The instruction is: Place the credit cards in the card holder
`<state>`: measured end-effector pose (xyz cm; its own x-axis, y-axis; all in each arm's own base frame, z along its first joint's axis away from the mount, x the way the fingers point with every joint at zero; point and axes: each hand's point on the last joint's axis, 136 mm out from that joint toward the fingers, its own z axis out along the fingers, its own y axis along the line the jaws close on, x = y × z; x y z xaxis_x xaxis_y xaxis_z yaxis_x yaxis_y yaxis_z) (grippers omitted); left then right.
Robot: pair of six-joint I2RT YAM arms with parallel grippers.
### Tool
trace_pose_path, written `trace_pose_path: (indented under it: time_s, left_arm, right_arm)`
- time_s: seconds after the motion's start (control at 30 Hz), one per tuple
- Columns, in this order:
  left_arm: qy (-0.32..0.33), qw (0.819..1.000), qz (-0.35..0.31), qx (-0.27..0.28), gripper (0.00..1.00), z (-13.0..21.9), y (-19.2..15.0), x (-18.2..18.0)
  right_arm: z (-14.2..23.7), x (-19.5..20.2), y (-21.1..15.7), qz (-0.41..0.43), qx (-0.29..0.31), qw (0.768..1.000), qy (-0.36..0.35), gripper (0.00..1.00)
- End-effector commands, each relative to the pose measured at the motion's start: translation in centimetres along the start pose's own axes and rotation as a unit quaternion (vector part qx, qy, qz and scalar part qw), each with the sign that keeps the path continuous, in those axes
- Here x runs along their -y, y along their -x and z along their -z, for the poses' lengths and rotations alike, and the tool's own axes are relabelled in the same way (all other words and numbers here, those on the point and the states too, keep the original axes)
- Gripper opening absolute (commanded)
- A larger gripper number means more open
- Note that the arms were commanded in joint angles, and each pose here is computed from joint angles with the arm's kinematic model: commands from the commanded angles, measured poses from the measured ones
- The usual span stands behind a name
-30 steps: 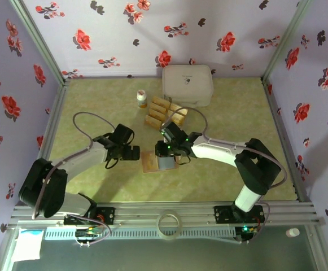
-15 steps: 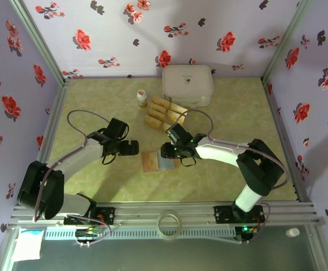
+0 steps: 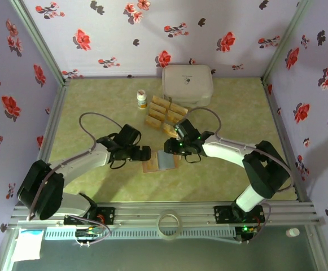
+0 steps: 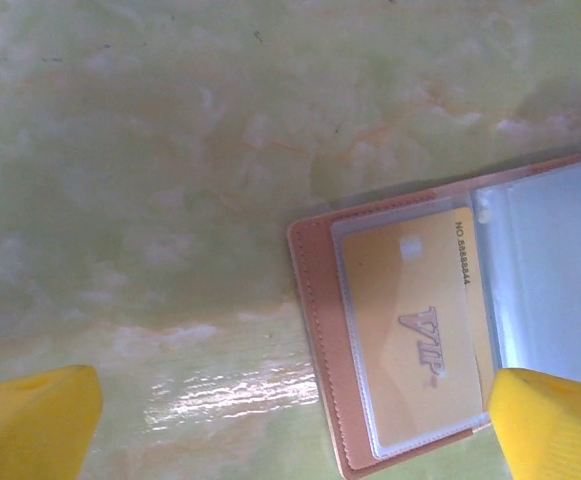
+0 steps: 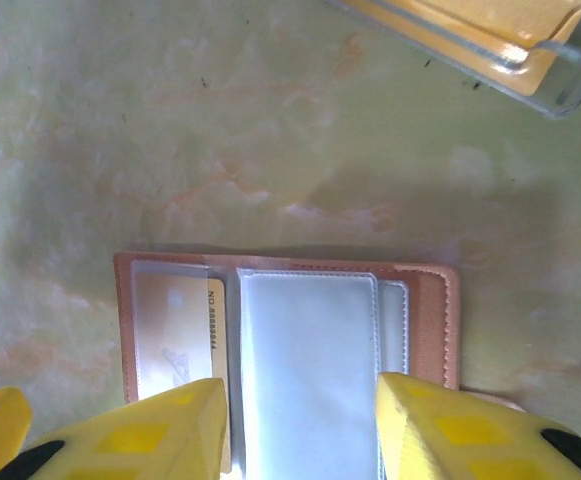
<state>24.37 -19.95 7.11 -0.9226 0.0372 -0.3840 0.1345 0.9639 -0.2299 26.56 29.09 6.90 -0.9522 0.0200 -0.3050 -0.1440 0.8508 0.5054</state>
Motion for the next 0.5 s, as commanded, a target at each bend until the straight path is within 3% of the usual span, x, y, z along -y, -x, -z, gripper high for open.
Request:
trace_pose_path:
  time_s: [0.0, 0.23, 0.47]
  left_arm:
    - [0.011, 1.0, 0.018, 0.014, 1.0, -0.3, -0.1, 0.0]
    - [0.017, 1.0, 0.01, 0.016, 1.0, -1.0, -0.6, 1.2]
    - [0.028, 0.999, 0.001, 0.016, 1.0, -1.4, -0.7, 1.6]
  right_arm:
    - [-0.7, -0.5, -0.2, 0.005, -0.016, 1.0, 0.018, 0.41]
    - [-1.7, -0.8, -0.4, 0.009, -0.03, 0.999, 0.027, 0.3]
    - [-0.9, -0.9, -0.4, 0.021, -0.031, 0.999, 0.022, 0.28]
